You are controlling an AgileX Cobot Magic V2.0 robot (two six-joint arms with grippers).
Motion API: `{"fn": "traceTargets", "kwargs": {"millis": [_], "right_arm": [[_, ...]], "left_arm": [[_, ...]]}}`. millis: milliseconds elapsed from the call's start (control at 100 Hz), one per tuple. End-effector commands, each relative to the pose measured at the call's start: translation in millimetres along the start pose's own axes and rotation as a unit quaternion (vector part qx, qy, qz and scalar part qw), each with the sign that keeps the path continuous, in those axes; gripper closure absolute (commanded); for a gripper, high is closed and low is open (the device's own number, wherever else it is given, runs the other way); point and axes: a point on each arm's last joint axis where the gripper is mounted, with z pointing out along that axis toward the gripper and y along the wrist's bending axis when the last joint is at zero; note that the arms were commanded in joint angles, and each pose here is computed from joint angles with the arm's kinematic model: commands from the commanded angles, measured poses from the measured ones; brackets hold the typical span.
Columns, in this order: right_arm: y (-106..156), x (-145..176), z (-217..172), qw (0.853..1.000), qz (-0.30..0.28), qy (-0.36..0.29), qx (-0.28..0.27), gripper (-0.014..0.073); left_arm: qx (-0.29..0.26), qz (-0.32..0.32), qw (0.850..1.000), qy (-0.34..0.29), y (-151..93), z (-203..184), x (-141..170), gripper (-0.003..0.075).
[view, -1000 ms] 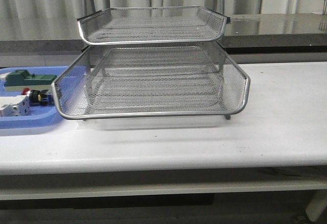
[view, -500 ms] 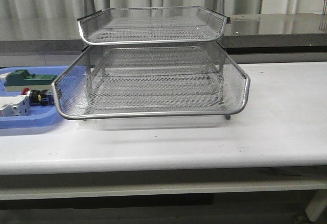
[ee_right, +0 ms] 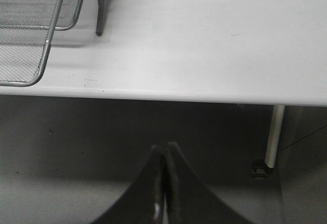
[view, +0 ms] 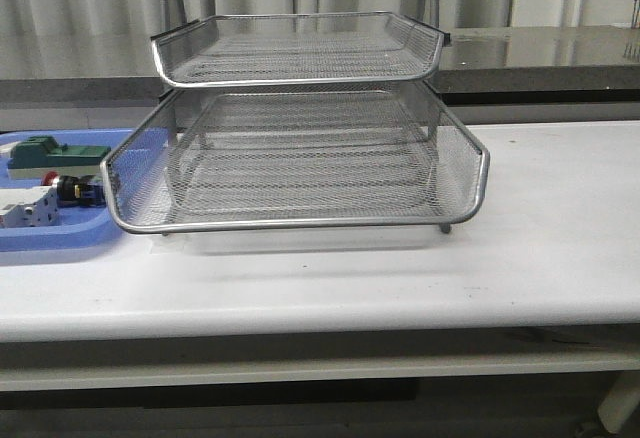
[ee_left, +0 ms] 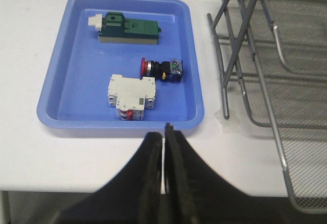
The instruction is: Place button on rack with both arms
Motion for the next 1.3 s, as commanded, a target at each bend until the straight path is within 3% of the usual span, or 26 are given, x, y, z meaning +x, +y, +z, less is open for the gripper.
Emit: {"fn": "traceTargets", "kwargs": {"millis": [0, 250, 490, 600, 770, 840, 1140, 1290], "right_arm": [[-1.3, -12.0, -7.8, 0.999, -0.003, -0.044, 0.006, 0.0663], [-1.3, -12.0, -7.8, 0.999, -0.003, -0.044, 0.006, 0.0663], [-1.3, -12.0, -7.8, 0.999, -0.003, -0.044, 0.006, 0.0663], [-1.3, -12.0, -7.8, 0.999, -0.003, -0.044, 0.006, 0.0663], [-1.3, -12.0, -7.8, 0.999, -0.003, -0.044, 0.006, 0.0663], [-1.3, -12.0, -7.8, 0.999, -0.003, -0.044, 0.006, 0.0663], [-1.3, -12.0, -7.8, 0.999, -0.003, -0.044, 0.006, 0.0663], [-1.3, -12.0, -7.8, 0.999, -0.003, -0.044, 0.006, 0.0663]], "left_arm": [[0.006, 0.020, 1.000, -0.014, -4.7, 9.0, -23.0, 0.0716], [0.001, 0.062, 0.996, 0.057, -6.0, 51.2, -32.0, 0.0716], [0.002, 0.095, 0.993, 0.071, -5.7, 60.7, -30.3, 0.0706], [0.003, 0.117, 0.990, 0.072, -5.7, 60.7, -30.1, 0.0595], [0.004, 0.122, 0.989, 0.078, -5.6, 60.5, -29.1, 0.0183], [0.004, 0.122, 0.990, 0.076, -5.6, 60.6, -29.5, 0.0077], [0.014, 0.106, 0.992, 0.064, -7.9, 62.5, -31.5, 0.0056], [0.010, 0.114, 0.993, 0.019, -8.2, 63.5, -41.3, 0.0056]]}}
